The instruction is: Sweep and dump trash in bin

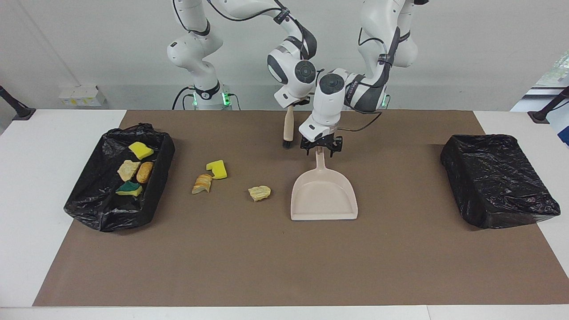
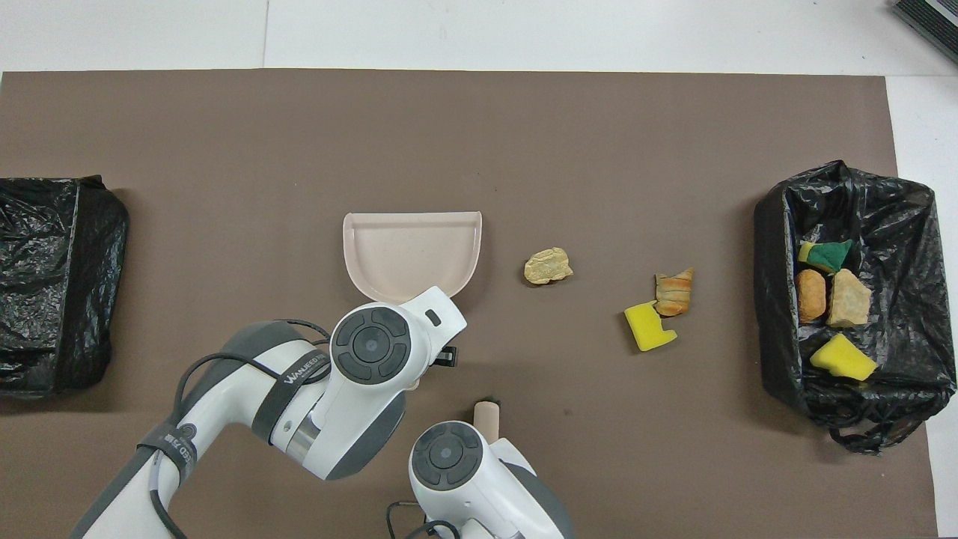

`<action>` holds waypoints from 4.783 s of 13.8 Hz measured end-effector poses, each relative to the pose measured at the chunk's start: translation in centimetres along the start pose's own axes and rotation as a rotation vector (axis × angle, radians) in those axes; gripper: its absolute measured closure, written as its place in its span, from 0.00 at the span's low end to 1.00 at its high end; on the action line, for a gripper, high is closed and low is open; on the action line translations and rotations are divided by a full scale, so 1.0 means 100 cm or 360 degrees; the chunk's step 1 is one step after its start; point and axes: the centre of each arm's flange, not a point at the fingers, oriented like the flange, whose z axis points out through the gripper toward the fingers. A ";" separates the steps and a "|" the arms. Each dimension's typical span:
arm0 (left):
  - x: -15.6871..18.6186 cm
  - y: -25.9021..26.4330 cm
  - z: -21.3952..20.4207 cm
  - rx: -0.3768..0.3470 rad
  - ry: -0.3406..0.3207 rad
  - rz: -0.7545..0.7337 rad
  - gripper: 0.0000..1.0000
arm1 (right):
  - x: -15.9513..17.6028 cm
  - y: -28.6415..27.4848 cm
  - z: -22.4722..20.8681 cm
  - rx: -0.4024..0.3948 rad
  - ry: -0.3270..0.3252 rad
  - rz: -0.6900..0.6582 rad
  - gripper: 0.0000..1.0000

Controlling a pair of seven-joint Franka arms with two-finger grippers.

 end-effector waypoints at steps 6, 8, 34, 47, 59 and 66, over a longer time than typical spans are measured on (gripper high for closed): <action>0.012 -0.009 -0.012 -0.0023 0.0056 -0.0004 0.68 | 0.035 0.105 -0.070 -0.0089 0.0054 -0.0066 0.74; 0.021 -0.023 -0.024 -0.0021 0.0067 0.0101 0.68 | 0.056 0.127 -0.077 -0.0166 0.0120 -0.0073 0.74; 0.040 -0.047 -0.025 0.0271 -0.0182 0.2114 0.68 | 0.210 0.167 -0.058 -0.0060 0.0055 0.0207 0.74; 0.040 -0.047 -0.025 0.0270 -0.0184 0.2112 0.68 | 0.173 0.036 -0.072 0.0343 0.0172 -0.0377 0.74; 0.040 -0.058 -0.018 0.0264 -0.0199 0.2088 0.68 | 0.127 0.092 -0.143 0.0279 0.0161 -0.0808 0.74; 0.046 -0.066 -0.013 0.0275 -0.0090 0.2135 0.68 | 0.188 0.175 -0.139 -0.0053 0.0245 -0.0647 0.74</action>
